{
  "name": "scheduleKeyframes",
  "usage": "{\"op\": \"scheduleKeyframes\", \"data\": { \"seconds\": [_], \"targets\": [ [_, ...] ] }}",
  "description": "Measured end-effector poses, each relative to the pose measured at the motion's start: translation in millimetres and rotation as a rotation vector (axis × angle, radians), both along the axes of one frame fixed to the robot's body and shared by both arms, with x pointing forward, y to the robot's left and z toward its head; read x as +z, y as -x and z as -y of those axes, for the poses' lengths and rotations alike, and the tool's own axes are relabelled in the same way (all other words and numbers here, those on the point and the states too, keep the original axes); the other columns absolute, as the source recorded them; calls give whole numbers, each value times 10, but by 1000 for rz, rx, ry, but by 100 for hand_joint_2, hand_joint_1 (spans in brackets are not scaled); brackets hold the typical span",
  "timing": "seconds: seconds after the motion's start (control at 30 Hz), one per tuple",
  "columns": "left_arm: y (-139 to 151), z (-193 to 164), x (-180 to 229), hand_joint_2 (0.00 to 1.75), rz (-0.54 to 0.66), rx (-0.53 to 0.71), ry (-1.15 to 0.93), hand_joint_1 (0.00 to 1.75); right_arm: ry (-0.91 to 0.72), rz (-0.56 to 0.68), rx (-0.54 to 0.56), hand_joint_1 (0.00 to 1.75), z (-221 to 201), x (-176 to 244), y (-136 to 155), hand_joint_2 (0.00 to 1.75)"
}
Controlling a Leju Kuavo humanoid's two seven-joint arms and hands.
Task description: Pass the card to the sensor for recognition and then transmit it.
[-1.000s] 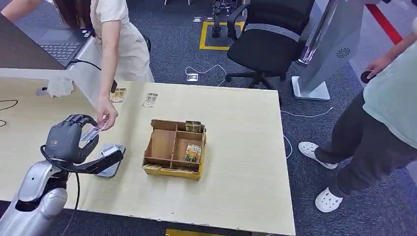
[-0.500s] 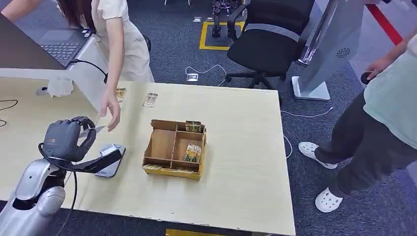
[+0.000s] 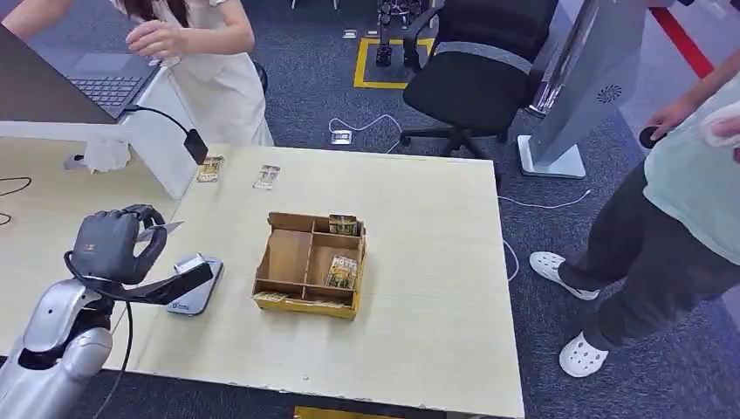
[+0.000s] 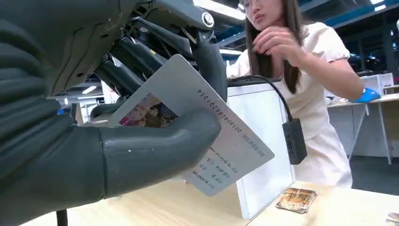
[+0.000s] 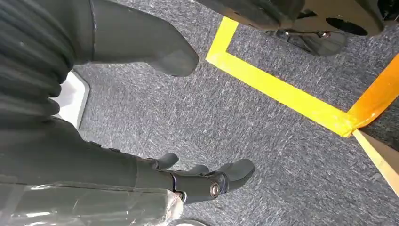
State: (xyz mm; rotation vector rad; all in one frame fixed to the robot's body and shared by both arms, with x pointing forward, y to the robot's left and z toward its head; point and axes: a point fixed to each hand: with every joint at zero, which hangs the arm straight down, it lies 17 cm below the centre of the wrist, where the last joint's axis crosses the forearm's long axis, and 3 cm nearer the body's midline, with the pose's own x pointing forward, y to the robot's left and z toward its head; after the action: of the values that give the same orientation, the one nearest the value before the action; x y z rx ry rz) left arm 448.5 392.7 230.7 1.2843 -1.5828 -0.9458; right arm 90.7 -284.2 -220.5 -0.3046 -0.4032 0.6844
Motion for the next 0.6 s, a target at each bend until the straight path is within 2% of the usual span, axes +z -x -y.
{"op": "scheduleKeyframes", "data": {
  "seconds": [0.6],
  "targets": [
    [159,-181,-581,175,-144,75,-78,175,22,-7,0,0,34,0,2,175]
  ]
}}
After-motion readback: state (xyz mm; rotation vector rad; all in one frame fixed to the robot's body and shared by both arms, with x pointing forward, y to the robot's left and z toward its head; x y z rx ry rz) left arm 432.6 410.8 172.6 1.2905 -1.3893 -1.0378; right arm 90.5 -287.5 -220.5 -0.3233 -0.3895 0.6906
